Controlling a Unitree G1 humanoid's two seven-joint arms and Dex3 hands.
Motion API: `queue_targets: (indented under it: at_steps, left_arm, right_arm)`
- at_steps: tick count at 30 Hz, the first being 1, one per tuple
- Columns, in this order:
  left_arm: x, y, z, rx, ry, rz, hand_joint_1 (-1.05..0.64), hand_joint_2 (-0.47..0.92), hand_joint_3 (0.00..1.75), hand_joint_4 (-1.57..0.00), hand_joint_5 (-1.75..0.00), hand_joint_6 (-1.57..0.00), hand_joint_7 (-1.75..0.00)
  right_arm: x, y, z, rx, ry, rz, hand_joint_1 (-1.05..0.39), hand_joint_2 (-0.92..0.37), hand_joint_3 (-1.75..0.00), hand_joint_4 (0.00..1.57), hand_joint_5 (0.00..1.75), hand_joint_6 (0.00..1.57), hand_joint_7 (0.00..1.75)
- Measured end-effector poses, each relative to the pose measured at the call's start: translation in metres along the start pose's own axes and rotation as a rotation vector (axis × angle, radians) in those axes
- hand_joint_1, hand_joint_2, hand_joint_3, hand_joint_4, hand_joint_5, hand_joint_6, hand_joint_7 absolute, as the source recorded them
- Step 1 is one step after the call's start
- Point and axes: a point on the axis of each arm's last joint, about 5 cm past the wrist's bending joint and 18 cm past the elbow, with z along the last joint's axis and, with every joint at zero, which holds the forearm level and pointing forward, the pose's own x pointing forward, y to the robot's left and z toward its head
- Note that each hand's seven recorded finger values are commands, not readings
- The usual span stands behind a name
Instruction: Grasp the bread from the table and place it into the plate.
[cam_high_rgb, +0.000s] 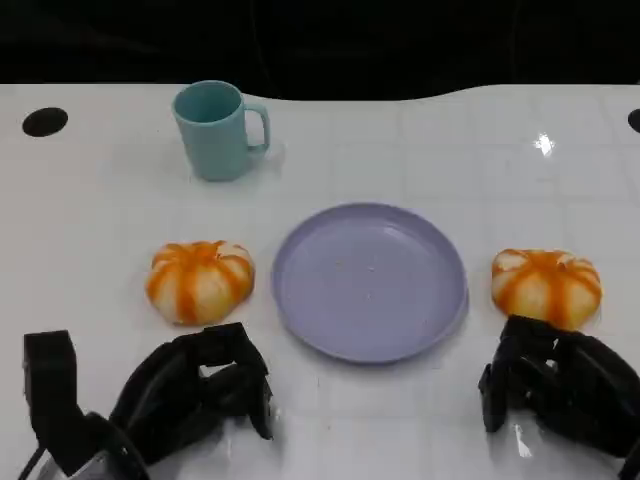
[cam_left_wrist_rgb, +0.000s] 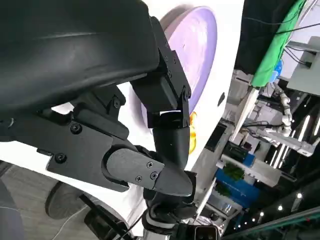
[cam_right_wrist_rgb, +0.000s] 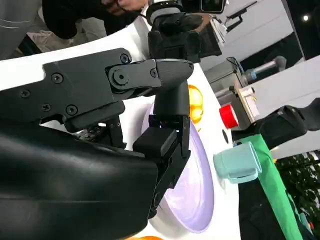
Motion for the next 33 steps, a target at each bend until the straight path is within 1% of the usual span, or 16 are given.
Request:
queue_targets:
  at_steps: [2,4,5,7,9,11,14,16,20,23,25,28,33]
  left_arm:
    - [0.000,0.000,0.000,0.001,0.000,0.000,-0.71,0.89,0.00,-0.95,-1.45,-0.95,-1.02]
    - [0.000,0.000,0.000,0.003,-0.001,0.000,-0.72,0.89,0.00,-0.96,-1.45,-0.96,-1.02]
    - [0.000,0.000,0.000,0.004,-0.001,0.000,-0.72,0.89,0.00,-0.96,-1.45,-0.96,-1.02]
    - [0.000,0.000,0.000,0.005,-0.001,0.001,-0.72,0.89,0.00,-0.96,-1.45,-0.95,-1.03]
    - [0.000,0.000,0.000,0.004,-0.001,0.000,-0.72,0.88,0.00,-0.96,-1.45,-0.96,-1.04]
    - [0.000,0.000,0.000,0.003,0.000,0.000,-0.71,0.88,0.00,-0.95,-1.45,-0.95,-1.05]
    - [0.000,0.000,0.000,0.001,0.000,0.000,-0.72,0.88,0.00,-0.95,-1.46,-0.94,-1.06]
    - [0.000,0.000,0.000,0.001,0.000,0.000,-0.72,0.88,0.00,-0.95,-1.46,-0.94,-1.06]
    - [0.000,0.000,0.000,0.000,-0.001,0.001,-0.71,0.88,0.00,-0.94,-1.46,-0.93,-1.05]
    - [0.000,0.000,0.000,0.000,0.000,0.001,-0.72,0.88,0.00,-0.94,-1.46,-0.93,-1.05]
    - [0.000,0.000,0.000,-0.001,0.000,0.000,-0.72,0.88,0.00,-0.95,-1.45,-0.94,-1.05]
    - [0.001,0.001,0.000,-0.001,0.001,0.000,-0.72,0.87,0.00,-0.95,-1.44,-0.95,-1.04]
    - [0.001,0.001,0.000,-0.004,0.003,-0.001,-0.71,0.87,0.00,-0.97,-1.43,-0.96,-1.03]
  right_arm:
    - [0.000,0.0000,0.002,-0.031,-0.021,0.003,-0.53,-0.92,-0.18,0.62,1.47,0.67,0.99]
    - [-0.001,-0.0002,0.003,-0.058,-0.042,0.011,-0.53,-0.92,-0.17,0.62,1.40,0.67,0.91]
    - [-0.001,-0.0003,0.004,-0.071,-0.052,0.014,-0.53,-0.92,-0.16,0.61,1.28,0.65,0.84]
    - [-0.001,0.0004,0.006,-0.116,-0.083,0.011,-0.54,-0.92,-0.14,0.60,1.14,0.63,0.72]
    - [0.000,0.0016,0.009,-0.174,-0.123,-0.005,-0.54,-0.92,-0.14,0.55,1.05,0.58,0.63]
    - [0.000,0.0023,0.013,-0.223,-0.157,-0.010,-0.56,-0.92,-0.14,0.53,0.99,0.56,0.55]
    - [0.000,0.0032,0.018,-0.289,-0.195,-0.022,-0.58,-0.92,-0.14,0.51,0.81,0.54,0.38]
    - [-0.001,0.0040,0.021,-0.353,-0.213,-0.036,-0.59,-0.92,-0.14,0.49,0.76,0.51,0.33]
    - [-0.003,0.0059,0.026,-0.483,-0.244,-0.063,-0.61,-0.92,-0.10,0.38,0.66,0.45,0.24]
    - [-0.004,0.0082,0.029,-0.572,-0.266,-0.098,-0.59,-0.92,-0.09,0.31,0.60,0.41,0.19]
    - [-0.006,0.0092,0.032,-0.629,-0.291,-0.117,-0.57,-0.92,-0.07,0.26,0.54,0.40,0.14]
    - [-0.007,0.0109,0.037,-0.718,-0.337,-0.151,-0.55,-0.92,-0.06,0.23,0.51,0.39,0.11]
    - [-0.010,0.0156,0.040,-0.885,-0.404,-0.200,-0.60,-0.92,-0.10,0.11,0.46,0.31,0.05]
